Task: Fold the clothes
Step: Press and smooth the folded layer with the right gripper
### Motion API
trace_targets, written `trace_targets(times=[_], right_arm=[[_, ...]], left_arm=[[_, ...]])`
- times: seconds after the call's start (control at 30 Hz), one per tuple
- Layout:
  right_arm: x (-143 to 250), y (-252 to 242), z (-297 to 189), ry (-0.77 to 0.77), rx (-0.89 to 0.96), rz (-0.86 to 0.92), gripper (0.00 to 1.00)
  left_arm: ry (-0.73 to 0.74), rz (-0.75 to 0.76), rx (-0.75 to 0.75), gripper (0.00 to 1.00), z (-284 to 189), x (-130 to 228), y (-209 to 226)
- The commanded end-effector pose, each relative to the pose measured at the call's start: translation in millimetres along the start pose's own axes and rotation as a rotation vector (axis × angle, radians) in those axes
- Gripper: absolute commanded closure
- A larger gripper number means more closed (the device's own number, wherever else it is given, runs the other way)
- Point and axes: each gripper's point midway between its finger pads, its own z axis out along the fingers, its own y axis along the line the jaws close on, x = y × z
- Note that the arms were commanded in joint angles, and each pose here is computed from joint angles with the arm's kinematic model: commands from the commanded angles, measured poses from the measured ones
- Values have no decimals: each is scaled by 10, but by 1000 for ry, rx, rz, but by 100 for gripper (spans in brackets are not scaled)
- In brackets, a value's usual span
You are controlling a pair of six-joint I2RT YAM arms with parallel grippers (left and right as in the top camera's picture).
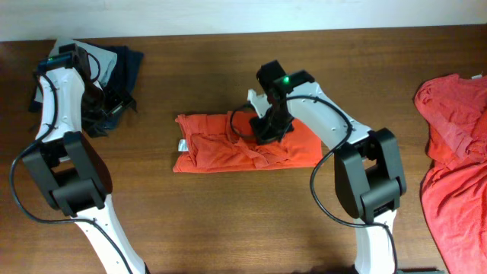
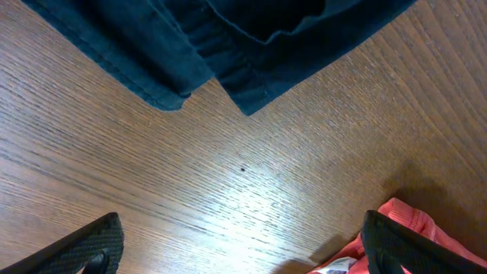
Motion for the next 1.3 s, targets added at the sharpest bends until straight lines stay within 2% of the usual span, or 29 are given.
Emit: trace_targets(times=[0.0,0.5,0.57,0.67,0.8,0.9,1.27], right_arm=[[31,279,48,11,-141,19,91],[-28,794,221,-16,-175,-114,89],[-60,825,214,-30,-177,-135,91],[-153,767,15,-59,-171,-141,96],[-298,546,-465,-118,-159,-73,96],[-242,328,-627,-98,-148,0,96],[205,-62,-219,57,-44,120,96]], left_arm=[[-19,-5,8,1,-60,-35,-17],[-19,-5,8,1,-60,-35,-17],[-19,-5,8,1,-60,-35,-17],[-19,-5,8,1,-60,-35,-17],[-19,-5,8,1,-60,-35,-17],[-19,-5,8,1,-60,-35,-17],[-19,-5,8,1,-60,-35,-17]])
